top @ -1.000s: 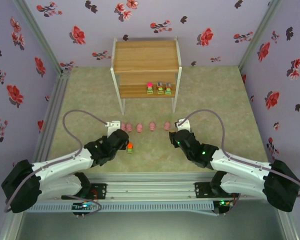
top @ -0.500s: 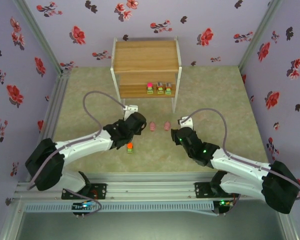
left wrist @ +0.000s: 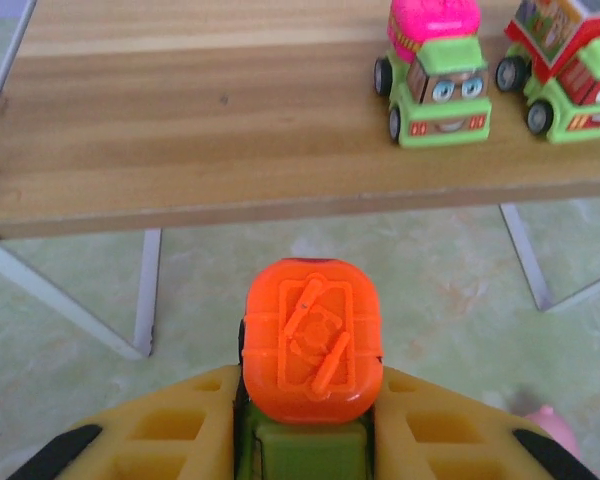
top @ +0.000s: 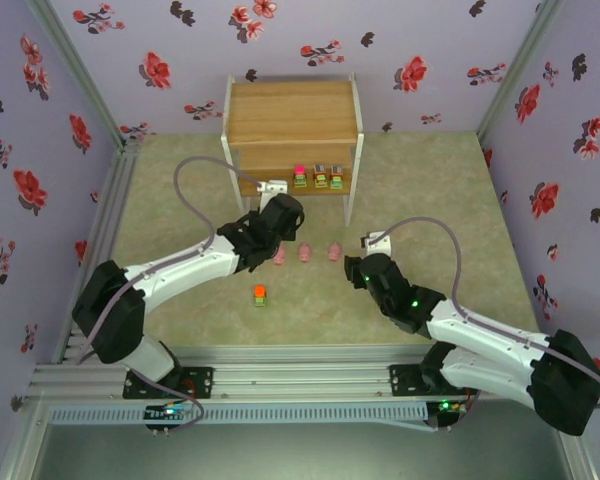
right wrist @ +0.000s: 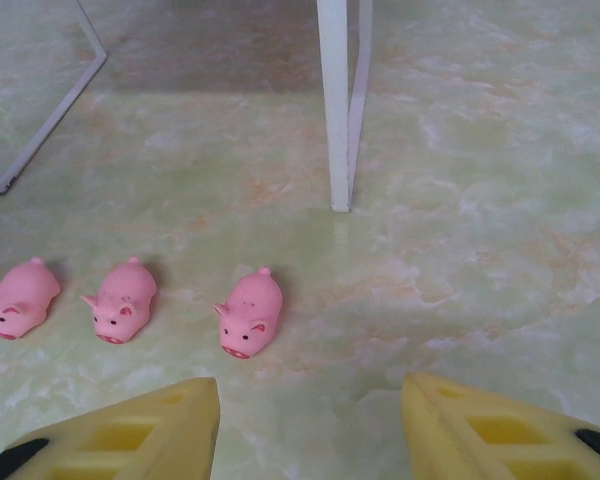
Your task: Place and organize the plastic toys onto the shelf
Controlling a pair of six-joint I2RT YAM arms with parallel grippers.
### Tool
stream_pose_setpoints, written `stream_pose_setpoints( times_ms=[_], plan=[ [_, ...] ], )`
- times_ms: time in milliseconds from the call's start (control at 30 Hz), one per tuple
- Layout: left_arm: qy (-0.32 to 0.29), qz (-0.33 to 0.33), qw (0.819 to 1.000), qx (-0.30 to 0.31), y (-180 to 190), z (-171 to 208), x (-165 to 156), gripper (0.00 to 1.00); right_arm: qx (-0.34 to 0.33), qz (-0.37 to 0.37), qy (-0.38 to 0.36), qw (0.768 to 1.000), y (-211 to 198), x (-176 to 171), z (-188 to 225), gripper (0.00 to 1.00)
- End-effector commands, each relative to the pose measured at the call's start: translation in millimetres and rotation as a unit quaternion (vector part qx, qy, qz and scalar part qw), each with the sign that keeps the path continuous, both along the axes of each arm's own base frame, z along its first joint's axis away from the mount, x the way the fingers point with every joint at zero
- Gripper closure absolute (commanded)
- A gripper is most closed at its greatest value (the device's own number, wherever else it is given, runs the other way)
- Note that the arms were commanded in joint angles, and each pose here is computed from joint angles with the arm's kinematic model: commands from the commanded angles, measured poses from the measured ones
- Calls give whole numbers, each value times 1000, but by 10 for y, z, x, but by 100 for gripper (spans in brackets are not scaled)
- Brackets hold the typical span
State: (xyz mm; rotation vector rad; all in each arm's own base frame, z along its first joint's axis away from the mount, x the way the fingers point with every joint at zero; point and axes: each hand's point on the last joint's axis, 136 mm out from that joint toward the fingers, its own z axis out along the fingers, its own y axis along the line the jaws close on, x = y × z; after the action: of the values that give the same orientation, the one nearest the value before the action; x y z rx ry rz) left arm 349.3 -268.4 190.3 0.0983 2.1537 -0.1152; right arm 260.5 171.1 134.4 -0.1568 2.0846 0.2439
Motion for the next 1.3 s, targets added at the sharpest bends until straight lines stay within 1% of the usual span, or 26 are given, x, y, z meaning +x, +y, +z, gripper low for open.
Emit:
stream_pose_setpoints(
  times_ms=[0,133,333,533,1000,1267],
  plan=[
    [-9,1,1000,8,-19,105,144,75,12,-8,2,1000,-55,-18,-12,67],
    [-18,10,1000,4,-24,185,297,75,20,-3,2,1000,-51,-30,-6,67],
    [-26,16,1000,-6,-17,279,502,76,57,71,11,996,217,-121,11,65],
    [-22,12,1000,-9,-46,295,647,75,62,96,19,993,318,-149,-9,64],
    [-22,13,1000,-15,-114,286,863,75,64,115,30,991,417,-159,-58,64],
    [-22,16,999,-17,-136,260,922,75,63,117,30,991,419,-161,-61,63]
  ],
)
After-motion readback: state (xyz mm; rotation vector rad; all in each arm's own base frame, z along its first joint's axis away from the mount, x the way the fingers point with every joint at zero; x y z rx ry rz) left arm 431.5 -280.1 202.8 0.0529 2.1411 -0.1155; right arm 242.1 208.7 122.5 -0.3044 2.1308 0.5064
